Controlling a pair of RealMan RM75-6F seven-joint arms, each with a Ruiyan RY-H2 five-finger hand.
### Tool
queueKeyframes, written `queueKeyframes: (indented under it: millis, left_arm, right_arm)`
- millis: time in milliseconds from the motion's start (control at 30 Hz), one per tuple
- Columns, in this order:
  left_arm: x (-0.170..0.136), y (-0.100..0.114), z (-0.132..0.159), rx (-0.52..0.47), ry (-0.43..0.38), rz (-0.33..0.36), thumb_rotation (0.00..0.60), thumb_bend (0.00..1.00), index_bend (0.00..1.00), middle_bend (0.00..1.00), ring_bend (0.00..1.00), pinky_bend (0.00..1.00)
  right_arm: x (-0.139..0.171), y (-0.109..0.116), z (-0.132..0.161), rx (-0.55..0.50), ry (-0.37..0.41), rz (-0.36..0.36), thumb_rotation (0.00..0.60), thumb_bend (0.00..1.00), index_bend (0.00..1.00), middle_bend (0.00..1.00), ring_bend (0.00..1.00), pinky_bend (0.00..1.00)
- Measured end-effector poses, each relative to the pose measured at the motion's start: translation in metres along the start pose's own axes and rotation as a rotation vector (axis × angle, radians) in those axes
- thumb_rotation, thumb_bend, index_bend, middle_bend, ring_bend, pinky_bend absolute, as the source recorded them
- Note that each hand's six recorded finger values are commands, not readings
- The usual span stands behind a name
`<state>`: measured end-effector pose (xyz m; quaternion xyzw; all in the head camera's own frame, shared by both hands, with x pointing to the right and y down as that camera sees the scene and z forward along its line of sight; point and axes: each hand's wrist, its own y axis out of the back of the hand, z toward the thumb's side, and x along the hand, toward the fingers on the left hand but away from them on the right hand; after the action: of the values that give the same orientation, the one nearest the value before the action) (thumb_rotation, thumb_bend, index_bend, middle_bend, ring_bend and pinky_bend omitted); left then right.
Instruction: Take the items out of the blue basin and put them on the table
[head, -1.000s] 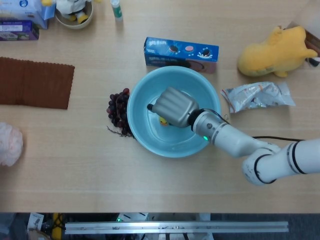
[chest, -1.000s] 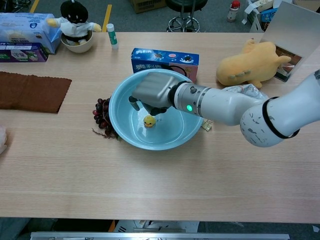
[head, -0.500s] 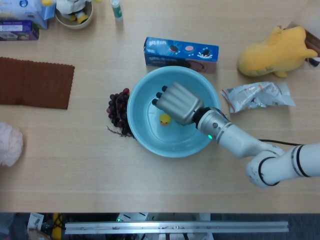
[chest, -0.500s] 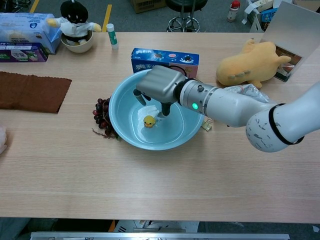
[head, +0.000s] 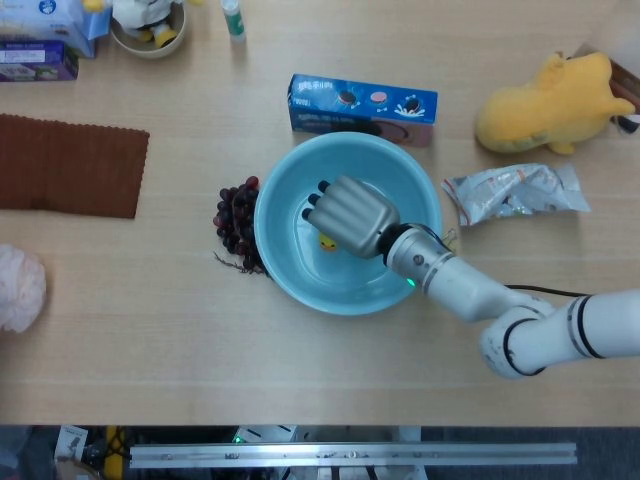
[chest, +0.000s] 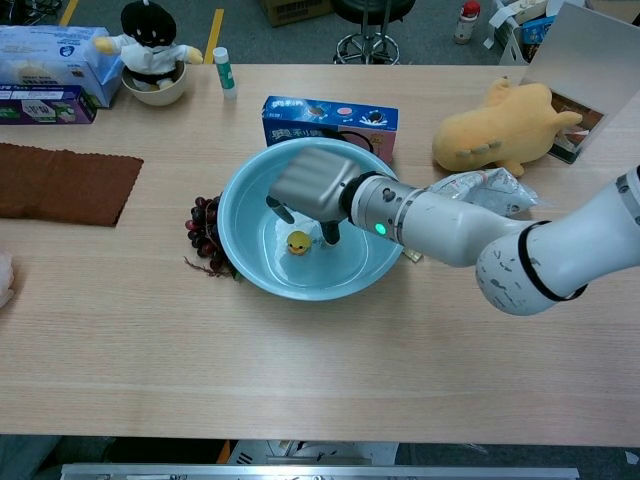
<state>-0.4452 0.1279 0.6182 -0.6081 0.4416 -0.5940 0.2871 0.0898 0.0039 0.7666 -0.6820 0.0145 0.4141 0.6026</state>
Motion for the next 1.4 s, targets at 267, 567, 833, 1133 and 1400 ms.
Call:
queueKeyframes:
  millis: [267, 567, 833, 1133, 1400]
  left_arm:
    - [-0.001, -0.001, -0.003, -0.002, 0.005, -0.004, 0.6, 0.27, 0.19, 0.25, 0.23, 0.33]
    - [-0.001, -0.001, -0.003, -0.004, 0.005, -0.003, 0.6, 0.27, 0.19, 0.25, 0.23, 0.33]
    - [0.0, -0.001, -0.004, -0.004, 0.008, -0.002, 0.6, 0.27, 0.19, 0.25, 0.23, 0.33]
    - [0.0, -0.002, -0.006, -0.005, 0.013, -0.004, 0.6, 0.27, 0.19, 0.25, 0.23, 0.33]
    - [-0.001, -0.002, -0.007, -0.005, 0.014, -0.003, 0.6, 0.27, 0.19, 0.25, 0.23, 0.33]
  right_arm:
    - [-0.009, -0.008, 0.007, 0.032, -0.014, 0.017, 0.6, 0.07, 0.44, 0.41, 0.35, 0.56]
    - [-0.017, -0.011, 0.01, 0.043, -0.029, 0.028, 0.6, 0.13, 0.47, 0.41, 0.35, 0.56]
    - [-0.021, -0.012, 0.015, 0.042, -0.026, 0.035, 0.6, 0.15, 0.47, 0.41, 0.35, 0.56]
    - [-0.024, -0.015, 0.019, 0.064, -0.025, 0.046, 0.6, 0.16, 0.47, 0.41, 0.35, 0.56]
    - [-0.026, -0.014, 0.023, 0.069, -0.024, 0.044, 0.6, 0.16, 0.47, 0.41, 0.35, 0.56]
